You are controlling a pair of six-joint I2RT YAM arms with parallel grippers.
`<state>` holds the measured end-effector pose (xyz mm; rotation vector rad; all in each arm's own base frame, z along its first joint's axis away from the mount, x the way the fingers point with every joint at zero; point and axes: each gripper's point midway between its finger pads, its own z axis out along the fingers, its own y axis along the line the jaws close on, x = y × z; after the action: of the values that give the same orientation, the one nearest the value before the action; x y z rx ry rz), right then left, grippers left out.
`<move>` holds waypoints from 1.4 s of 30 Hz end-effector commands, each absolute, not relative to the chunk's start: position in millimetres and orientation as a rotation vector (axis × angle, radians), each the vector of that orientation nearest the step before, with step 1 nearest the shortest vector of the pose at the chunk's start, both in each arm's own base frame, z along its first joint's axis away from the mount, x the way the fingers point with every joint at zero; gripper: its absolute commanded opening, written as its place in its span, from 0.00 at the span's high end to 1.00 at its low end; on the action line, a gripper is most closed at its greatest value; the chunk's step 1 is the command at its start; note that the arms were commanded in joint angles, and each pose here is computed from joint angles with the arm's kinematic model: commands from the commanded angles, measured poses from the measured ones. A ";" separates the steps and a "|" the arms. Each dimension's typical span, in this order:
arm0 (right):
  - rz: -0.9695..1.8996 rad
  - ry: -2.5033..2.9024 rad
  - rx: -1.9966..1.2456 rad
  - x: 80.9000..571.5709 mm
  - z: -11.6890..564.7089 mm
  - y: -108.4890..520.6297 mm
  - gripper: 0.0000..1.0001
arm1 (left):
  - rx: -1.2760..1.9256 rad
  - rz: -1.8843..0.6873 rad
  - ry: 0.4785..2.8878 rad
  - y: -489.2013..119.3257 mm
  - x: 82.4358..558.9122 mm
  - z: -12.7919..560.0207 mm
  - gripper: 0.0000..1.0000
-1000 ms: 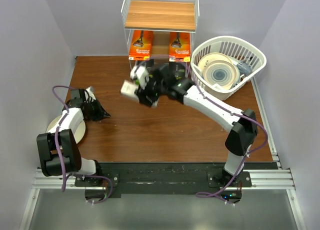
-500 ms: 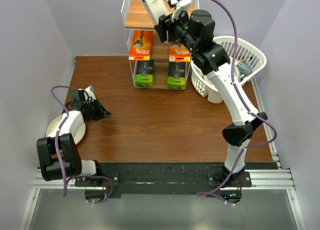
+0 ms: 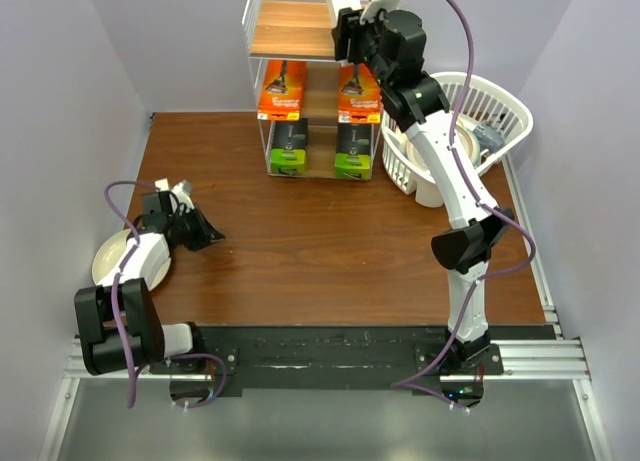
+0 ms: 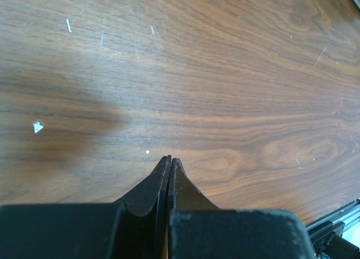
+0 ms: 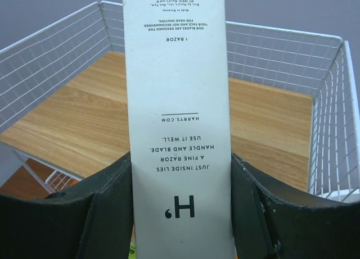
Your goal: Place and organize the shaving razors onto the shelf
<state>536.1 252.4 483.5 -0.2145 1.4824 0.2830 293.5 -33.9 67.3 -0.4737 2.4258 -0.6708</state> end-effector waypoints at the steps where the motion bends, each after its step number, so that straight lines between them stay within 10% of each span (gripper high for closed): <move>1: 0.252 1.421 -0.069 547.5 506.6 221.1 0.34 | -0.425 -0.682 2.370 -34.0 299.0 75.4 1.00; 8: 0.246 1.460 0.008 554.0 491.6 215.9 0.14 | -0.429 -0.701 2.368 -35.5 301.0 74.8 1.00; 23: 0.317 1.191 -0.252 484.2 593.6 219.3 0.05 | -0.404 -0.760 2.334 -40.0 314.7 88.5 1.00; 42: -0.204 0.986 -1.074 446.5 487.5 223.3 0.01 | -0.398 -0.780 2.338 -40.8 322.7 91.2 1.00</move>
<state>447.8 221.6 479.5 -0.9664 1.1017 -0.0877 307.1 -43.4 75.5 -0.4241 2.3887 -0.7714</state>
